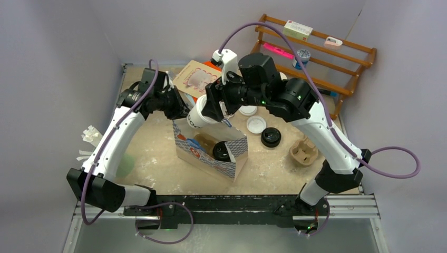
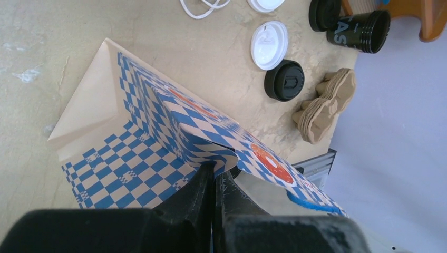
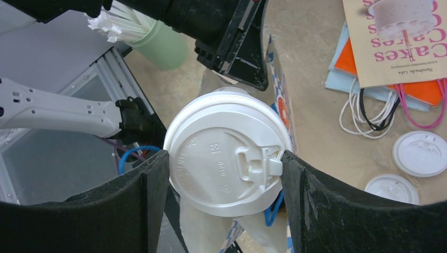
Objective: Pack the takeout coffee
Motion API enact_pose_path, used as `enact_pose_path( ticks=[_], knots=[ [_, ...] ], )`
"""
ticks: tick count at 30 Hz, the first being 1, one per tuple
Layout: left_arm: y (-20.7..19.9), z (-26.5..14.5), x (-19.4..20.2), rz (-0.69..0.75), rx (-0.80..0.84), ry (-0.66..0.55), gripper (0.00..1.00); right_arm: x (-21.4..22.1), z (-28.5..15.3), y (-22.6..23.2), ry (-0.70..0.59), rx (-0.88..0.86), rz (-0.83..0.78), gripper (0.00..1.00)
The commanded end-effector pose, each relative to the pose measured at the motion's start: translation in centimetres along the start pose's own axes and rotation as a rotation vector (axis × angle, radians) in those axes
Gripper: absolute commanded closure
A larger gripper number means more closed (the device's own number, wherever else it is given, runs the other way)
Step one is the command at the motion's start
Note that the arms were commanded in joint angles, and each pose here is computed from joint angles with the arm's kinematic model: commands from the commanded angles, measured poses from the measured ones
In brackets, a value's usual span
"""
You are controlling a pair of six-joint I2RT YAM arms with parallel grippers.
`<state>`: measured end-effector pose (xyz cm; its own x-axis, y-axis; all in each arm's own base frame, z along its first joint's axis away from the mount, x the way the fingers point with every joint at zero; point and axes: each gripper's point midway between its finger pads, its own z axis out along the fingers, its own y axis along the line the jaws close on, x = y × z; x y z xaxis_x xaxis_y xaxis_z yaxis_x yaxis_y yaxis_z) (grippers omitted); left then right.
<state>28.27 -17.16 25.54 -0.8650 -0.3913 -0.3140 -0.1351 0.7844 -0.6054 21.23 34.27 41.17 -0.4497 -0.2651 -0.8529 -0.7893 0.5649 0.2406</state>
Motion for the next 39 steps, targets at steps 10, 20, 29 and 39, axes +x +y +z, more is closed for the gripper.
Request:
enact_pose_path(
  ticks=[10,20,29,39],
  knots=[
    [-4.6,-0.5,-4.0,0.072,0.173,-0.181,1.00,4.2,-0.5,-2.6,0.043,0.138,-0.036,0.39],
    [-6.9,-2.8,-4.8,0.277,0.279,-0.266,1.00,7.9,-0.7,-6.0,0.153,0.389,-0.063,0.40],
    [-8.3,-4.2,-5.6,0.380,0.332,-0.333,1.00,13.6,-4.2,-7.3,0.285,0.482,0.047,0.41],
    [-9.3,-5.2,-5.0,0.494,0.427,-0.388,1.00,15.3,-3.0,-4.9,0.251,0.329,0.112,0.40]
  ],
)
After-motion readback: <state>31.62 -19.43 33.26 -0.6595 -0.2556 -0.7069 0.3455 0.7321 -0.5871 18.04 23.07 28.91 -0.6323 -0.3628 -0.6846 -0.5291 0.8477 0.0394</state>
